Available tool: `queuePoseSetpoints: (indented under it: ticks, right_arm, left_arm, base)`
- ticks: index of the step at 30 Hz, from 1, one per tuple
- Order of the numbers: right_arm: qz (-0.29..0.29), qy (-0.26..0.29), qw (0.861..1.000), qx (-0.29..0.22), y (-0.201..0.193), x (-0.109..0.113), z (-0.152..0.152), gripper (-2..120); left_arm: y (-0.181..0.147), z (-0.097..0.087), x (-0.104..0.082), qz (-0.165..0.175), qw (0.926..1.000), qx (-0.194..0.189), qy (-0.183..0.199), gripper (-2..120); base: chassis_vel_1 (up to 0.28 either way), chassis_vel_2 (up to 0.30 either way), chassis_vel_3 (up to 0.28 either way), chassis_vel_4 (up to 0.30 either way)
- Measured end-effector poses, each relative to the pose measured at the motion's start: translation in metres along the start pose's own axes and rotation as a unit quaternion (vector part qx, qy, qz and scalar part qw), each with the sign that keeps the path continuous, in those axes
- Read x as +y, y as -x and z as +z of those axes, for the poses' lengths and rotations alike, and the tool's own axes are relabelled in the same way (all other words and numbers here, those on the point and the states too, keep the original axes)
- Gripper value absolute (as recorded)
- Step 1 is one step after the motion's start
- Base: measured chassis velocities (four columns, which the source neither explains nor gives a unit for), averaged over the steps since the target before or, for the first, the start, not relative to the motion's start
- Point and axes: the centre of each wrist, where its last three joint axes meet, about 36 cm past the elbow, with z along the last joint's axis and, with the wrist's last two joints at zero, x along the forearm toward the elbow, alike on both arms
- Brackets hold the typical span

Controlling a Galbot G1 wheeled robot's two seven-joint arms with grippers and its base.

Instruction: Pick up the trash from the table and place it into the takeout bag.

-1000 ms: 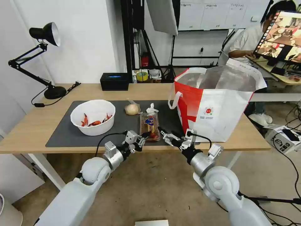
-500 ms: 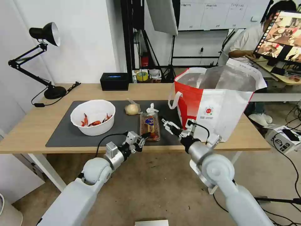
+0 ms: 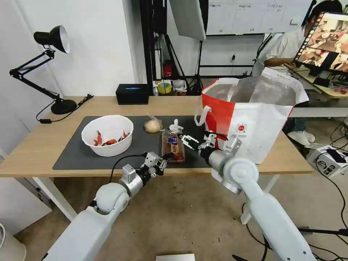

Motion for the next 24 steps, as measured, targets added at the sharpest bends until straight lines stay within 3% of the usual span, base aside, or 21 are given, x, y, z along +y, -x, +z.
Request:
queuePoseSetpoints:
  ticks: [12, 24]
  right_arm:
    - [0.011, -0.024, 0.999, 0.027, 0.025, 0.010, -0.024, 100]
    - [0.036, -0.054, 0.994, 0.084, 0.053, 0.014, -0.039, 100]
  left_arm:
    - [0.002, -0.001, -0.001, 0.001, 1.0000, -0.003, -0.001, 0]
    - [0.003, -0.003, -0.002, 0.002, 1.0000, -0.007, -0.003, 0]
  base:
    - [0.000, 0.000, 0.000, 0.000]
    - [0.000, 0.000, 0.000, 0.000]
